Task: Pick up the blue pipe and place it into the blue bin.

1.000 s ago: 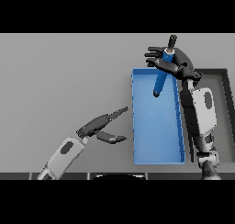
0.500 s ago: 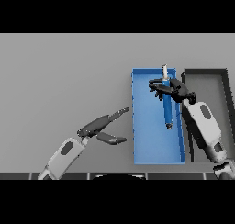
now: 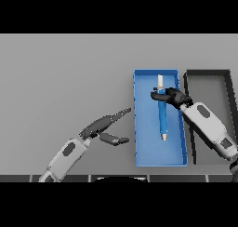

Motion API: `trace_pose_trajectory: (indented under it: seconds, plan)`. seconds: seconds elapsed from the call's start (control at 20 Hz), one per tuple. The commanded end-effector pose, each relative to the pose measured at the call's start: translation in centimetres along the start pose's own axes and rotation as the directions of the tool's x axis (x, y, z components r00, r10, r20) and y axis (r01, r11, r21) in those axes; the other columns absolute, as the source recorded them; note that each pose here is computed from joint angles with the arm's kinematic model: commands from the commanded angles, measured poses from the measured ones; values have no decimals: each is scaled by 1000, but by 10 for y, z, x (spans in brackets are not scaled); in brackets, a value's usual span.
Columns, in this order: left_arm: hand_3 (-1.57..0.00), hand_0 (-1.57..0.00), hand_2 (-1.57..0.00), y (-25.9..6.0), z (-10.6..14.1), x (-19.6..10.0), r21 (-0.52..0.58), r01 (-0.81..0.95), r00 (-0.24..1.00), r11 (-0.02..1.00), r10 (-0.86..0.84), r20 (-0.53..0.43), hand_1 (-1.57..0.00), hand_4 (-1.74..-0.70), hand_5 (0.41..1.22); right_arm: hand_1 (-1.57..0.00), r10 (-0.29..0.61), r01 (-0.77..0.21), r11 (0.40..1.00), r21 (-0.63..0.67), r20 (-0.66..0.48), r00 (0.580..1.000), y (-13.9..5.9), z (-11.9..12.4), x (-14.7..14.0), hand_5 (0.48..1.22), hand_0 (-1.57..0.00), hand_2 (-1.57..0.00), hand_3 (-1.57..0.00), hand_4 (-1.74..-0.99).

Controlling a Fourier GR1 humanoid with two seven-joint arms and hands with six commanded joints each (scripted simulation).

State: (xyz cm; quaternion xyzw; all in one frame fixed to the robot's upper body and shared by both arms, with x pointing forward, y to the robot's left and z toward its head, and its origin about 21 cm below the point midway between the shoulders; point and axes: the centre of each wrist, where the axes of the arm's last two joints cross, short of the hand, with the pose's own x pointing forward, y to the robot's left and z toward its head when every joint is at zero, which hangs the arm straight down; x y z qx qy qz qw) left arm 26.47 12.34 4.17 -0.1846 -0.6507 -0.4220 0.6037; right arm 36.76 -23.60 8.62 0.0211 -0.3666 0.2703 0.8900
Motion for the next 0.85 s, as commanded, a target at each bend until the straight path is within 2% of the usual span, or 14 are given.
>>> trace_pose_trajectory:
  seconds: [0.0,0.1,0.2,0.3,0.55,0.8]
  plan:
    - [1,1,1,-2,0,1,-5,1,1000,1000,0,15,1,-897,450,-124,28,-28,1000,-9,18,999,2,-4,1,857,-139,-119,-95,-1131]
    - [1,1,1,1,3,1,-7,-1,1000,1000,1,14,1,-901,453,-79,55,-54,998,-28,30,998,1,-7,-5,794,-89,-76,-61,-1126]
    - [1,1,1,0,4,-2,1,-3,1000,1000,3,6,1,-909,457,-50,46,-45,998,-42,26,999,2,-10,-5,738,-56,-48,-39,-1124]
    - [1,1,1,-5,0,-3,-8,-14,1000,1000,14,3,1,-914,459,-32,53,-51,997,-57,31,998,0,-8,-5,705,-36,-30,-24,-1122]
    - [1,1,1,3,3,-4,-2,-22,1000,1000,22,0,1,-922,466,-10,38,-37,999,-38,41,998,1,-9,-8,675,-11,-9,-7,-1132]
    - [1,1,1,2,-4,-9,5,-23,1000,1000,23,1,1,-920,468,-8,42,-41,999,-30,51,998,-8,-10,-6,677,-9,-7,-6,-1129]
